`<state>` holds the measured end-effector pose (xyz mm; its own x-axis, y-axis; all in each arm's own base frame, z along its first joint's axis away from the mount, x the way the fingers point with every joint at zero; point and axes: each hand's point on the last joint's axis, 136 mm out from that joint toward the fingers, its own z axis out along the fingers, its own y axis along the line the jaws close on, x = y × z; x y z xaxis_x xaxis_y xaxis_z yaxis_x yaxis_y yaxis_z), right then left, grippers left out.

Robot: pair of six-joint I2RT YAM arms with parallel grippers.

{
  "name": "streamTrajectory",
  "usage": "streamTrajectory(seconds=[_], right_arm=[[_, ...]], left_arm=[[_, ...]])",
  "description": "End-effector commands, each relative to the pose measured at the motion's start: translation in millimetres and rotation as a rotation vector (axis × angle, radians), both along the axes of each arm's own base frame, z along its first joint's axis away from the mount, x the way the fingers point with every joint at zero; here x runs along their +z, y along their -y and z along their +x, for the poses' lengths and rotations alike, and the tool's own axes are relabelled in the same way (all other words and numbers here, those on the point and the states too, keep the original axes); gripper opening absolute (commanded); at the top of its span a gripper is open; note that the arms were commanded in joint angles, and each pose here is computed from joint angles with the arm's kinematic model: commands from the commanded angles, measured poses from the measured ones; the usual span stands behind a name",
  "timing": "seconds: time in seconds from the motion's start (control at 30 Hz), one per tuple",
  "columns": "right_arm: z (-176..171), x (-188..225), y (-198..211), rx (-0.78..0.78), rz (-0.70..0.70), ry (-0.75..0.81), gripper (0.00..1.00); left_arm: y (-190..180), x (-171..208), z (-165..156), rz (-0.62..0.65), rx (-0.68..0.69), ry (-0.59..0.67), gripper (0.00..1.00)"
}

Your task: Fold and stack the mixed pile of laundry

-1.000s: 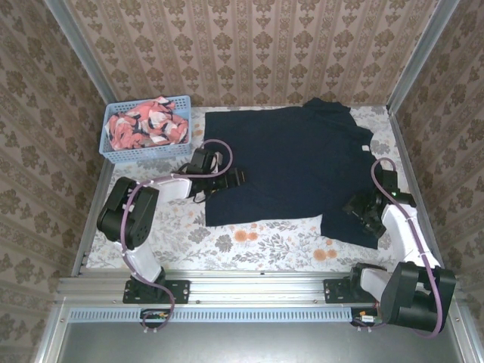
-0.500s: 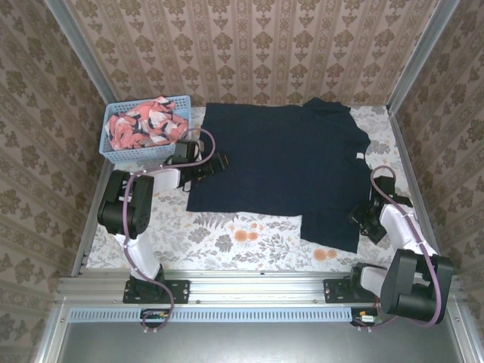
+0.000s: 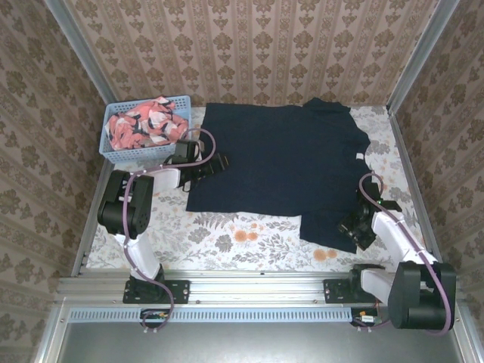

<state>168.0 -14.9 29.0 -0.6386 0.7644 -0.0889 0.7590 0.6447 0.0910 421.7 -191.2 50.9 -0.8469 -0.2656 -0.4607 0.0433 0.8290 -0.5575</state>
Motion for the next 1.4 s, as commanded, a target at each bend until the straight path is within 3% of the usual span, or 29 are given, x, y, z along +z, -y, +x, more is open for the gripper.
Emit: streamTrajectory(seconds=[0.0,0.33,0.53,0.6,0.7,0.83,1.07,1.23,1.37], right_arm=[[-17.4,0.8,3.2,-0.07,-0.033,-0.048,0.57],[-10.8,-18.6,-17.8,-0.063,-0.025,-0.066,0.57],[-1.7,-19.8,-16.0,-0.035,-0.096,-0.054,0.56],[-4.4,-20.7,-12.9,-0.03,-0.114,-0.062,0.51],[-4.9,-21.4,-9.8,-0.021,-0.128,-0.046,0.33],[2.3,-21.1,-12.8,0.004,-0.104,0.005,0.0],[34.3,7.8,-17.5,0.136,-0.1,0.092,0.0],[44.3,30.1,-2.5,0.138,-0.125,0.14,0.0],[51.0,34.5,-0.6,0.107,-0.061,0.199,0.0]], left_arm=[[0.5,-17.0,-16.0,0.002,-0.005,-0.072,1.0],[7.5,-2.8,-13.2,-0.037,-0.01,-0.05,1.0],[9.5,11.5,-15.1,-0.05,-0.01,-0.025,1.0],[8.8,17.8,-16.1,-0.055,-0.006,-0.015,1.0],[8.2,29.7,-17.1,-0.062,-0.005,0.007,1.0],[9.2,50.9,-22.0,-0.069,-0.028,0.03,1.0],[-24.7,73.4,-57.1,0.075,-0.032,0.043,1.0],[-68.6,44.5,-92.3,0.203,0.038,-0.044,1.0],[-74.5,22.3,-119.8,0.185,0.059,-0.133,1.0]])
